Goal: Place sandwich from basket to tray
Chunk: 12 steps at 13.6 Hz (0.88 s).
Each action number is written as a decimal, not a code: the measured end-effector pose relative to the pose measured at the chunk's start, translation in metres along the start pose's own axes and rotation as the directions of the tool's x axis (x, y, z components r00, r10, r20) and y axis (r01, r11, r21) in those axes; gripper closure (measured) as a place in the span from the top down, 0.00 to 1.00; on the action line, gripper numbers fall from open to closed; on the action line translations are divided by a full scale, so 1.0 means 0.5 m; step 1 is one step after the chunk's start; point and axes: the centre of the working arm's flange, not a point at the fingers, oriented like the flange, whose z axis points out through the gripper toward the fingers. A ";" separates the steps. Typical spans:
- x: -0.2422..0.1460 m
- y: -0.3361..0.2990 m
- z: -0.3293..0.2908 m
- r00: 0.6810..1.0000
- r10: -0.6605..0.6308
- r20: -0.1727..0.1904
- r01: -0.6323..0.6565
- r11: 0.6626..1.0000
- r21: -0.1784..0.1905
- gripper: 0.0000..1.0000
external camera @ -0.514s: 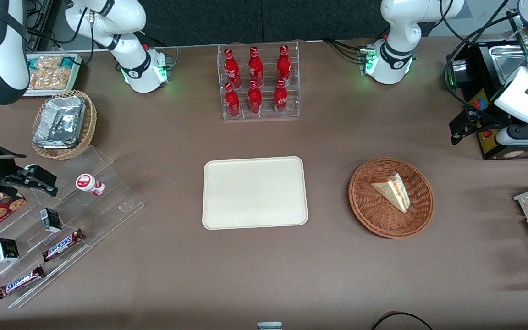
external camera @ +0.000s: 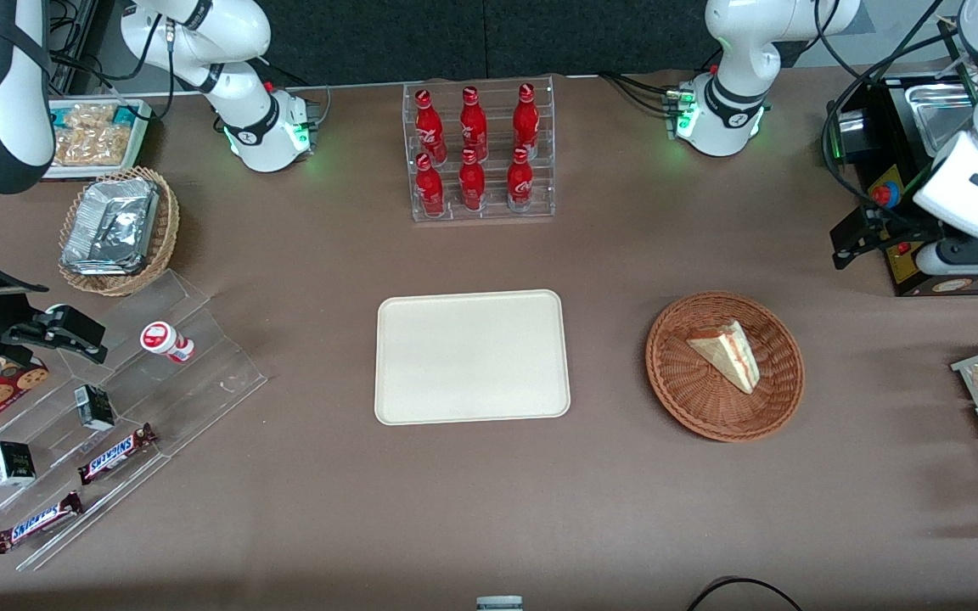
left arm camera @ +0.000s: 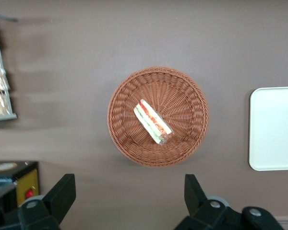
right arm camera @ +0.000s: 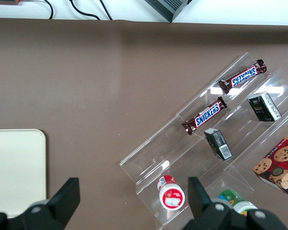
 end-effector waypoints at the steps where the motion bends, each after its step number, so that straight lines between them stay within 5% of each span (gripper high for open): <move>1: 0.010 -0.011 0.026 0.998 -0.061 0.030 0.061 0.998 -0.003 1.00; 6: 0.090 -0.013 0.272 0.947 -0.246 0.207 0.243 0.969 0.038 1.00; 9: 0.135 0.010 0.433 0.883 -0.421 0.207 0.417 0.907 0.062 1.00; 12: 0.134 0.060 0.574 0.822 -0.543 0.171 0.541 0.838 0.063 1.00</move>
